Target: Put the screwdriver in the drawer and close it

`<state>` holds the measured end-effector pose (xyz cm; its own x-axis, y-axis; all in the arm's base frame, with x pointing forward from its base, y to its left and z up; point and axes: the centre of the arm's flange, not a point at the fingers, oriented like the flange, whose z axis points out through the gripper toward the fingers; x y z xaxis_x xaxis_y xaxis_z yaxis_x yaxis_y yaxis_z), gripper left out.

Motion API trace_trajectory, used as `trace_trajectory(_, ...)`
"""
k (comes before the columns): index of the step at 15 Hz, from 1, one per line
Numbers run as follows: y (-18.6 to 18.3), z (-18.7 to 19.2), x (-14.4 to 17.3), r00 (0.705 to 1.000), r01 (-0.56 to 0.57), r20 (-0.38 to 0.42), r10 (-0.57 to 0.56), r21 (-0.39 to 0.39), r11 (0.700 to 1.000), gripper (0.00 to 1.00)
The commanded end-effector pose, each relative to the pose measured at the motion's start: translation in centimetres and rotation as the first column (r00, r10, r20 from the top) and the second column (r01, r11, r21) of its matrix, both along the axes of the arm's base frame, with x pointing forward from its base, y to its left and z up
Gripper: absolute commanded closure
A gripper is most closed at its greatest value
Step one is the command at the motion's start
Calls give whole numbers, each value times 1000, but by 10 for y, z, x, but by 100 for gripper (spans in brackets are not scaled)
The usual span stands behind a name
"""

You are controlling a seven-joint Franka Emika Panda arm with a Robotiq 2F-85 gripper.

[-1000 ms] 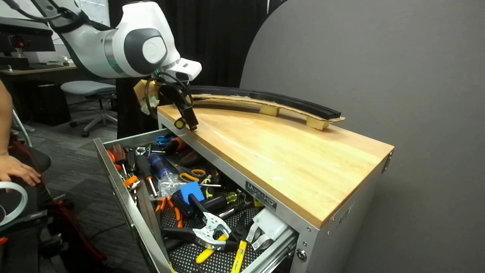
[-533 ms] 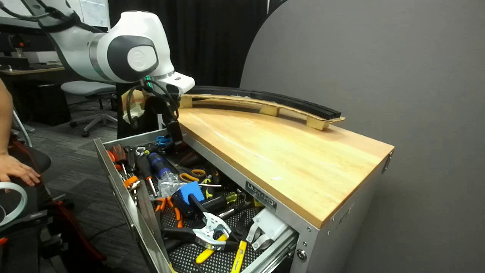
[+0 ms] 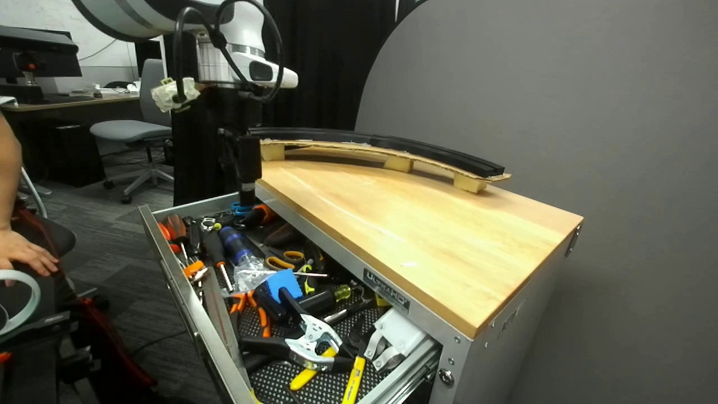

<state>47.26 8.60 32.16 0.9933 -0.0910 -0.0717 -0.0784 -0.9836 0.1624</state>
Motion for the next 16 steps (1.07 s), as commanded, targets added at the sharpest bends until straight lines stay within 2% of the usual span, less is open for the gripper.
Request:
trace_trajectory(1, -36, -25, -35, 979, -39, -202, 32, -31, 999, 0)
trace_trajectory(3, -48, -57, -58, 957, -30, -289, 19, -33, 999, 0)
trace_trajectory(6, -54, -96, -84, 955, 7, -295, -28, -71, 997, 2)
trace_trajectory(7, -53, -107, -90, 959, 12, -282, -31, -70, 997, 26)
trace_trajectory(9, -50, -123, -95, 970, 53, -235, -65, -59, 997, 29)
trace_trajectory(12, -44, -137, -90, 985, 135, -106, -139, -50, 990, 55)
trace_trajectory(16, -37, -139, -71, 969, 244, 42, -243, -16, 970, 87)
